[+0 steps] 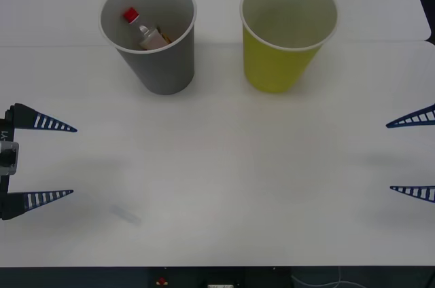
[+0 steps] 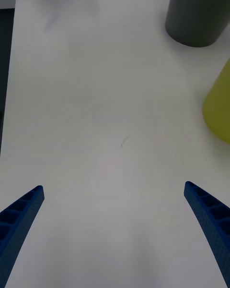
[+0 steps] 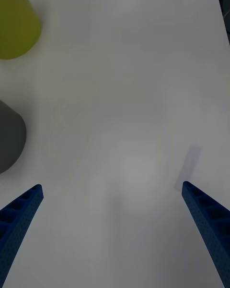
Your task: Put the can into the green bin and the plastic bottle into the gray bin
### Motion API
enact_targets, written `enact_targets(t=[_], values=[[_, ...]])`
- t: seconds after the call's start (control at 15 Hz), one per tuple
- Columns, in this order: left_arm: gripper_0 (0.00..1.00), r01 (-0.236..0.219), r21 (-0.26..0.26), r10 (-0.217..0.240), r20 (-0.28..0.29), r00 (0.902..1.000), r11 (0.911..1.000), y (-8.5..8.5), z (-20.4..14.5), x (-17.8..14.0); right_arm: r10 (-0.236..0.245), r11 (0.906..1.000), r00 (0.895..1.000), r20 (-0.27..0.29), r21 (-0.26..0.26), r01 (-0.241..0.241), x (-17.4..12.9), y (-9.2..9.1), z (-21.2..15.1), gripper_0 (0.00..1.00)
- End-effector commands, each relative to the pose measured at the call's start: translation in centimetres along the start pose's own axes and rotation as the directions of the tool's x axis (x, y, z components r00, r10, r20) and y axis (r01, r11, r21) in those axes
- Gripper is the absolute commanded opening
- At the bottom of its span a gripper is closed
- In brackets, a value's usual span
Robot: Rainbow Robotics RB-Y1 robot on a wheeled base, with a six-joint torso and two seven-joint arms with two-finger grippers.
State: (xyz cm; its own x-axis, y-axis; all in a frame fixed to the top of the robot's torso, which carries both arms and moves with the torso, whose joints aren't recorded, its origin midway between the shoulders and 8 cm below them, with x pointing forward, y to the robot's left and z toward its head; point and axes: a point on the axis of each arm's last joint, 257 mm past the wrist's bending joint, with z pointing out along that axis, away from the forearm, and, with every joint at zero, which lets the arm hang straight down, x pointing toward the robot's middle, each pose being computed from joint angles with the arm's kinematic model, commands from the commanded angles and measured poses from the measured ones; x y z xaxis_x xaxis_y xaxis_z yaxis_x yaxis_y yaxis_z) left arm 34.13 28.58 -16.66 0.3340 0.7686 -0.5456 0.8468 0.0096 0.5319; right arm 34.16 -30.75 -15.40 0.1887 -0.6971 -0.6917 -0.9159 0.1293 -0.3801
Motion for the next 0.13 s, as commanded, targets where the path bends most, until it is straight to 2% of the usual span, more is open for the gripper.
enact_targets(t=[0.07,0.13], values=[[1.0,0.0,0.0,0.0,0.0,1.0,1.0,0.0,0.0,0.0,0.008,1.0,1.0,-0.002,0.0,-0.008,0.12,-0.03,-0.08,1.0],[1.0,0.0,0.0,0.0,0.0,1.0,1.0,0.0,0.0,0.0,0.008,1.0,1.0,-0.002,0.0,-0.008,0.12,-0.03,-0.08,1.0]])
